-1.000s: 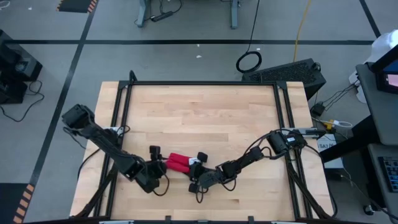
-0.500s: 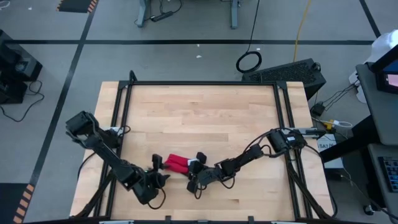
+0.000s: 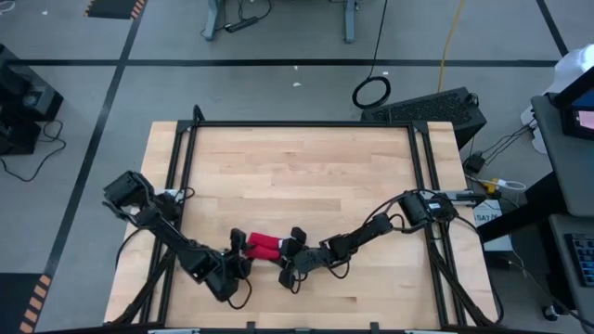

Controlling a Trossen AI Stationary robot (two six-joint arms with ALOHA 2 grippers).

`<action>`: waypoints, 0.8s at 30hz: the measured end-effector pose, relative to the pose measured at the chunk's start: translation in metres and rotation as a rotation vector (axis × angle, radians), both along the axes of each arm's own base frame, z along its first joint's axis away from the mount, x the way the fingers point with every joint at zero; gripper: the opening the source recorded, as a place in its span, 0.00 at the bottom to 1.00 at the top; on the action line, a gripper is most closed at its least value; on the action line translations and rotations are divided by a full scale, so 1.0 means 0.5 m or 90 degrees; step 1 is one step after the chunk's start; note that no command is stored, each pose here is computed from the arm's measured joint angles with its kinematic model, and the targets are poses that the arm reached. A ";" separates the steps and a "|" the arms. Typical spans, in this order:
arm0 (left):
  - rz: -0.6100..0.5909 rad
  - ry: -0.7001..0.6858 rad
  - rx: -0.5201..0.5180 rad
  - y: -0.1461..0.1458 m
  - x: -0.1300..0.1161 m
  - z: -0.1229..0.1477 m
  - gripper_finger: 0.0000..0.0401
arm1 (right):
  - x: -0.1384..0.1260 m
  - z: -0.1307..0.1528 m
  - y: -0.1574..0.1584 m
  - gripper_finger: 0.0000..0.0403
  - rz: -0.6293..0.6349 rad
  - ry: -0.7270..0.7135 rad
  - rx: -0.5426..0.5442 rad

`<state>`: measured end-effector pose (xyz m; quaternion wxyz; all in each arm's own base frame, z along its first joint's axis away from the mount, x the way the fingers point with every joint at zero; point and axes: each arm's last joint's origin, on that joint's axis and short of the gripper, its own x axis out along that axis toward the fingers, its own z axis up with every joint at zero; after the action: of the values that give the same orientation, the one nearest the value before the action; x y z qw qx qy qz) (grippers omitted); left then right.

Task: Roll towel
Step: Roll the red towel

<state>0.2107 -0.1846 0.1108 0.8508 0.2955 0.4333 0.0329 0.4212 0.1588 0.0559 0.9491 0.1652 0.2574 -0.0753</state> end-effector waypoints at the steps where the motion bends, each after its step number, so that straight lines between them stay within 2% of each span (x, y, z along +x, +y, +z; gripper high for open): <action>1: 0.001 0.008 -0.006 0.002 0.002 -0.001 0.57 | 0.000 0.000 0.000 0.24 0.000 0.000 0.000; 4: 0.007 0.026 -0.026 0.009 0.009 -0.001 0.51 | 0.000 0.000 0.000 0.24 -0.004 0.000 0.008; 8: 0.016 0.018 -0.021 0.012 0.010 0.001 0.38 | 0.001 -0.001 -0.003 0.24 -0.004 0.002 0.016; 11: 0.032 0.003 -0.022 0.015 0.010 0.005 0.34 | 0.002 -0.001 -0.007 0.24 -0.002 0.003 0.022; 14: 0.043 0.001 -0.039 0.015 0.009 0.007 0.37 | 0.003 -0.001 -0.007 0.24 -0.002 0.003 0.023; 17: 0.048 -0.001 -0.051 0.011 0.006 0.007 0.45 | 0.003 -0.001 -0.007 0.24 -0.002 0.003 0.023; 21: 0.013 -0.041 -0.005 -0.012 -0.013 0.011 0.55 | 0.003 -0.001 -0.007 0.24 -0.001 0.005 0.034; 24: -0.026 -0.072 0.034 -0.031 -0.028 0.015 0.58 | 0.002 -0.001 -0.007 0.24 -0.002 0.008 0.044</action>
<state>0.1966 -0.2002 0.1182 0.8663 0.3245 0.3773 0.0442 0.4225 0.1551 0.0556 0.9410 0.1978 0.2658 -0.0689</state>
